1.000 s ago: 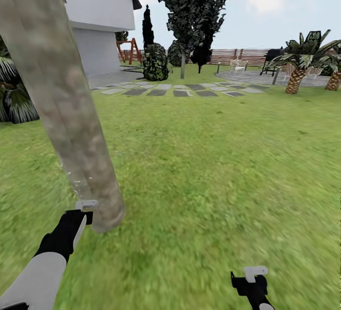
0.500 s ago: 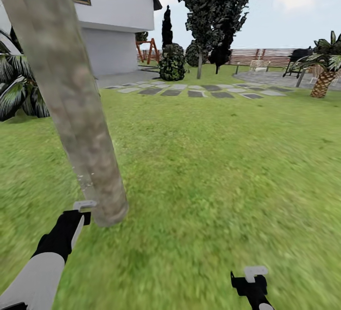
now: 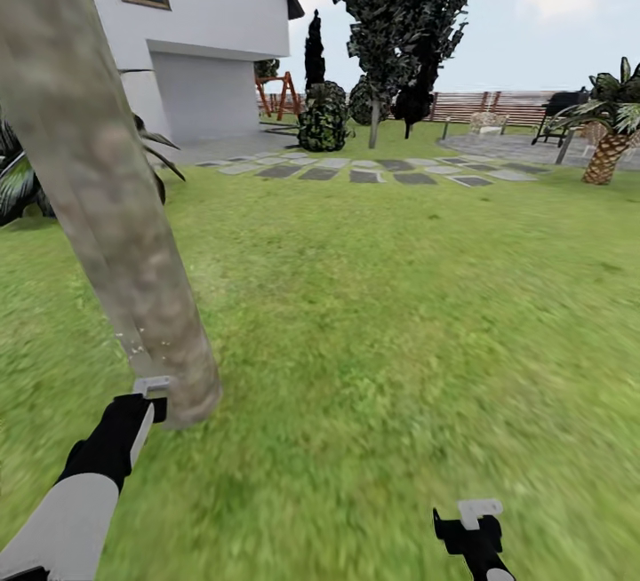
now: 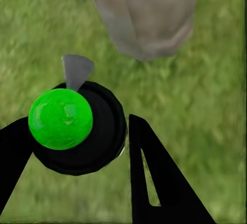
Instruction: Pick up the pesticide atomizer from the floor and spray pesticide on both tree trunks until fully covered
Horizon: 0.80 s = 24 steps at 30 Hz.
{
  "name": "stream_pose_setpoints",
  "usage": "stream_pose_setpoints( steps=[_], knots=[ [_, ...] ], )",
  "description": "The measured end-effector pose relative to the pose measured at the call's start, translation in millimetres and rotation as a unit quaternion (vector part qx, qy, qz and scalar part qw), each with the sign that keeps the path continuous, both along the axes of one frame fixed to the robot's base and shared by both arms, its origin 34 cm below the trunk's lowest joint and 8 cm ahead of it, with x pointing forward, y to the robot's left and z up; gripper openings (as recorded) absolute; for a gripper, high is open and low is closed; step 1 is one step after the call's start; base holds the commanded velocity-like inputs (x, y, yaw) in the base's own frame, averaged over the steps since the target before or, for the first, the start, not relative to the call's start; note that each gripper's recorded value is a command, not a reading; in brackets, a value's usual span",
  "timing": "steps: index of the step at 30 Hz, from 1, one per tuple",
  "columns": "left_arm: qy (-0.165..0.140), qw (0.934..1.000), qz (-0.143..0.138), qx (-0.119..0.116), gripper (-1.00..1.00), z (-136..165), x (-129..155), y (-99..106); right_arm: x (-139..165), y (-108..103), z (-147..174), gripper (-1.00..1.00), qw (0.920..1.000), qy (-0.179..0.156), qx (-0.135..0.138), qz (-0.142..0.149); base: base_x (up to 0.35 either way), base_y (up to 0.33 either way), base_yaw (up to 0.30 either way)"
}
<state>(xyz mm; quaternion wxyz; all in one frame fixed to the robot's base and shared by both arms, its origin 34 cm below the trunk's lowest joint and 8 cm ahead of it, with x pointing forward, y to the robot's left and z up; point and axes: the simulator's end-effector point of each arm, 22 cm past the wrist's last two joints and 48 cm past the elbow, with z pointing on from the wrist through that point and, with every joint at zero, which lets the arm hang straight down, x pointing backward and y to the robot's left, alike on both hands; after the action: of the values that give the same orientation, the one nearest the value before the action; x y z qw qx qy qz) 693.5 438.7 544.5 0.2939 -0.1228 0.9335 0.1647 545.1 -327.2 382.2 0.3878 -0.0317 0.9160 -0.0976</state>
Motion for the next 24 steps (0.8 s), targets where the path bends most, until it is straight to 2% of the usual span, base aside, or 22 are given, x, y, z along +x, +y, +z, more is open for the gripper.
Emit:
stream_pose_setpoints(
  steps=[4,8,12,14,16,18,19,21,24],
  knots=[
    [-0.009,0.9998,0.016,-0.002,-1.00,7,-1,17,0,0,0,1.00,1.0000,0.000,0.000,0.000,0.157,-0.206,0.259],
    [-0.014,0.9998,0.014,-0.002,-1.00,12,4,17,0,0,0,1.00,1.0000,0.000,0.000,0.000,0.028,-0.030,0.276],
    [-0.023,0.9996,0.014,0.007,-1.00,27,12,24,0,0,0,1.00,1.0000,0.001,0.000,0.000,0.001,-0.002,0.277],
    [-0.036,0.9991,0.019,0.015,-1.00,49,26,36,0,0,0,1.00,1.0000,0.000,0.000,0.000,0.000,0.000,0.277],
    [-0.036,0.9990,0.023,0.013,-1.00,60,32,44,0,0,0,1.00,1.0000,0.001,0.000,0.000,0.000,0.000,0.277],
    [-0.042,0.9991,0.013,-0.001,-1.00,65,40,39,0,0,0,1.00,1.0000,0.001,0.000,0.000,0.000,0.000,0.274],
    [-0.054,0.9983,-0.009,-0.022,-1.00,73,55,25,0,0,0,1.00,1.0000,0.000,0.000,0.000,0.000,0.000,0.218],
    [-0.054,0.9977,-0.033,-0.025,-1.00,86,69,13,0,0,0,1.00,1.0000,0.000,0.000,0.000,0.000,0.000,0.087],
    [-0.036,0.9981,-0.045,-0.020,-1.00,101,77,8,0,0,0,1.00,1.0000,0.000,0.000,0.000,0.000,0.000,0.020]
  ],
)
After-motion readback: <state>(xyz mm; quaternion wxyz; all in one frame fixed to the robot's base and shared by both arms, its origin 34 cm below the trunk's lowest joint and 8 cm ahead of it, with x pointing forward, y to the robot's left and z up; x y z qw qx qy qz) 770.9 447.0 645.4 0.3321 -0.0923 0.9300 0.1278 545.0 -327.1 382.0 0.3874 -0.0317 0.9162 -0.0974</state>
